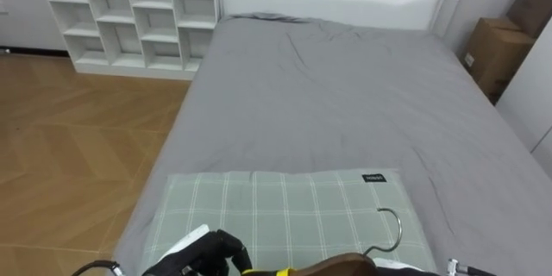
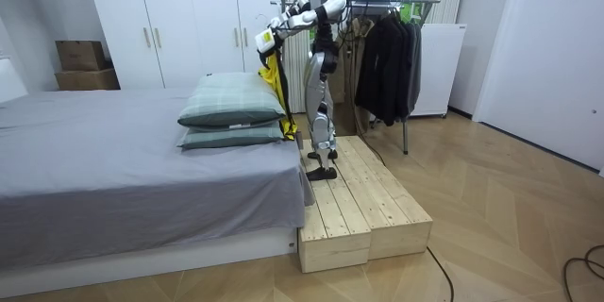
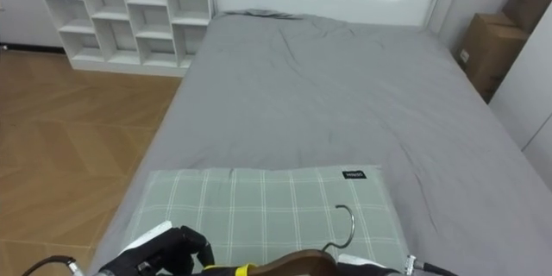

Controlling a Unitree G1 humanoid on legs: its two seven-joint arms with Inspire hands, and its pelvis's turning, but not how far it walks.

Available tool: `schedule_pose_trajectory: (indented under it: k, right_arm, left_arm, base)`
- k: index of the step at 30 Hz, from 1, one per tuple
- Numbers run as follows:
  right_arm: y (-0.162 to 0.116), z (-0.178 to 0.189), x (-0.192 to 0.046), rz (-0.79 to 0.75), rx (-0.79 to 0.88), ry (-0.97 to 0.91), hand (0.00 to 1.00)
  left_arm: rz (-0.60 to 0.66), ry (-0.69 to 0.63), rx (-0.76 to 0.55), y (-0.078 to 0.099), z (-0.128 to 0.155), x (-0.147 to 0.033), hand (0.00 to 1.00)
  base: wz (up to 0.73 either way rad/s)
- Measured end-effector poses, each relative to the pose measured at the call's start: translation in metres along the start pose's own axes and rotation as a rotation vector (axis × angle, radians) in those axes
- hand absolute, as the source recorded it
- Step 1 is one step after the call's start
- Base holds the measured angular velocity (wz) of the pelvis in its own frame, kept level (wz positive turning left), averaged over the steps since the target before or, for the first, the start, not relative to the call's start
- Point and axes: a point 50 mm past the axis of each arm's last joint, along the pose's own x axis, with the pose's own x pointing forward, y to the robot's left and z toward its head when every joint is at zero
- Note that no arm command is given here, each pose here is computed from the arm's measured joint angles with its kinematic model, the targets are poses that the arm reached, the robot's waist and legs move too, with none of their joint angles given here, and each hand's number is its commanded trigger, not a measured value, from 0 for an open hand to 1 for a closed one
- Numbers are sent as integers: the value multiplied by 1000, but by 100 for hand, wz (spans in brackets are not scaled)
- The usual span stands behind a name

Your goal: Hang clothes

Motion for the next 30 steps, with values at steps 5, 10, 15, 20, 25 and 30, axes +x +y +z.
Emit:
schedule_pose_trajectory:
  k: [5, 10, 15, 20, 25, 30]
  right_arm:
    - [-4, 4, -1, -41, -12, -15, 100]
    - [-12, 0, -6, -94, 13, -13, 100]
    - [-18, 1, -10, -135, 13, -54, 100]
    - [-19, 2, -10, -143, 10, -58, 100]
    - [-19, 3, -10, -152, 1, -68, 100]
    - [-19, 3, -10, -153, -1, -70, 100]
  left_arm:
    - [7, -8, -8, -1, 1, 1, 100]
    - [13, -45, -39, -4, 6, 3, 100]
    - [38, -47, -54, 1, 5, 2, 100]
    - [41, -50, -54, 1, 5, 2, 100]
    - [42, -50, -52, 1, 5, 2, 100]
    - [43, -51, -52, 1, 5, 2, 100]
  base:
    - [0]
    - [0]
    - [-5]
    - [0]
    - [0]
    - [0]
